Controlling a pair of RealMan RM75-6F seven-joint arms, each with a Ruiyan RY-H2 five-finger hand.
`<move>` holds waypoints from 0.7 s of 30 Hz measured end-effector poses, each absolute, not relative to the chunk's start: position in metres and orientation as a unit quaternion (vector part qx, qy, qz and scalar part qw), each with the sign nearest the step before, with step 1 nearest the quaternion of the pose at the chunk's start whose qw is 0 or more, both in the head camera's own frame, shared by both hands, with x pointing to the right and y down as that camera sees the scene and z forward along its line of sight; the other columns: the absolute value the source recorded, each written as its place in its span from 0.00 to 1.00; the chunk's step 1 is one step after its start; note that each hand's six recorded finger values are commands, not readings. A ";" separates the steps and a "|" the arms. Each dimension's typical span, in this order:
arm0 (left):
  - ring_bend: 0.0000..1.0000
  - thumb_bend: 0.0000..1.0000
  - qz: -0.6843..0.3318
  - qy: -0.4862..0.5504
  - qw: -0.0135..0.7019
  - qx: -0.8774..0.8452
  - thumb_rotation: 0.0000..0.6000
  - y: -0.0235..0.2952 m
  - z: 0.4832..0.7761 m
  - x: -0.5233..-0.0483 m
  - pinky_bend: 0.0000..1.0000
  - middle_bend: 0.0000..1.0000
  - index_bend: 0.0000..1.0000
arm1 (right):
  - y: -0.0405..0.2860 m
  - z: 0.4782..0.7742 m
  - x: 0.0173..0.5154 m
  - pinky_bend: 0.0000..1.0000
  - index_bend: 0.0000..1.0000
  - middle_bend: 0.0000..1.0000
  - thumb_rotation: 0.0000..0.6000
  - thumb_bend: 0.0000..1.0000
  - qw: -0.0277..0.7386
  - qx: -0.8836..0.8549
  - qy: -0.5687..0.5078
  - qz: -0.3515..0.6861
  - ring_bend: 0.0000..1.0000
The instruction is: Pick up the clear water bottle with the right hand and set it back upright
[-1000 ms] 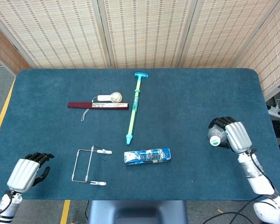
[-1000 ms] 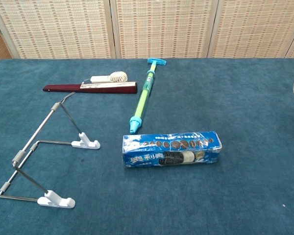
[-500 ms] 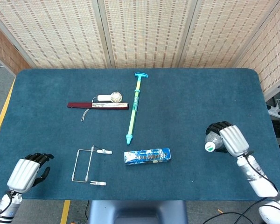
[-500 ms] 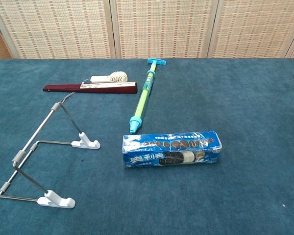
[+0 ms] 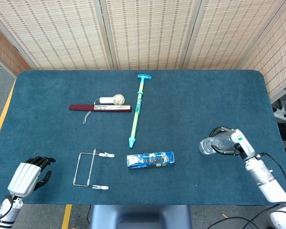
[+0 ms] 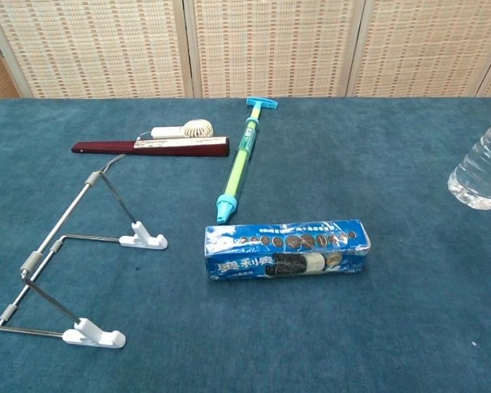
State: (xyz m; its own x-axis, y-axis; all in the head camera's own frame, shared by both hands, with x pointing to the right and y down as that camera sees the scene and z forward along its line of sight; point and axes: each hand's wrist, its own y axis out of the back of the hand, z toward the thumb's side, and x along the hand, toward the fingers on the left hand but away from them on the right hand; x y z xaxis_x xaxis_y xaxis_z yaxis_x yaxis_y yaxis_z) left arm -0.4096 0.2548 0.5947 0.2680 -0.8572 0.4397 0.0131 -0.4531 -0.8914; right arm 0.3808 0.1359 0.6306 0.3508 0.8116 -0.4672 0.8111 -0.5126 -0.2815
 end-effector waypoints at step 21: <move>0.38 0.44 -0.518 0.313 0.419 -0.677 1.00 0.255 0.594 -0.410 0.52 0.43 0.35 | 0.134 0.623 0.339 0.59 0.81 0.70 1.00 0.42 0.165 -0.821 -0.432 0.334 0.58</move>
State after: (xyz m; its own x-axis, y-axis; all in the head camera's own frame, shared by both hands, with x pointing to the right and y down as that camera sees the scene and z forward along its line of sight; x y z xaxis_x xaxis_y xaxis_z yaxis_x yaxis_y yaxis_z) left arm -0.4099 0.2550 0.5943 0.2675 -0.8581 0.4383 0.0107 -0.4522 -0.8919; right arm 0.3387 0.1344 0.6229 0.4034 0.8198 -0.4064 0.5992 -0.5724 -0.5598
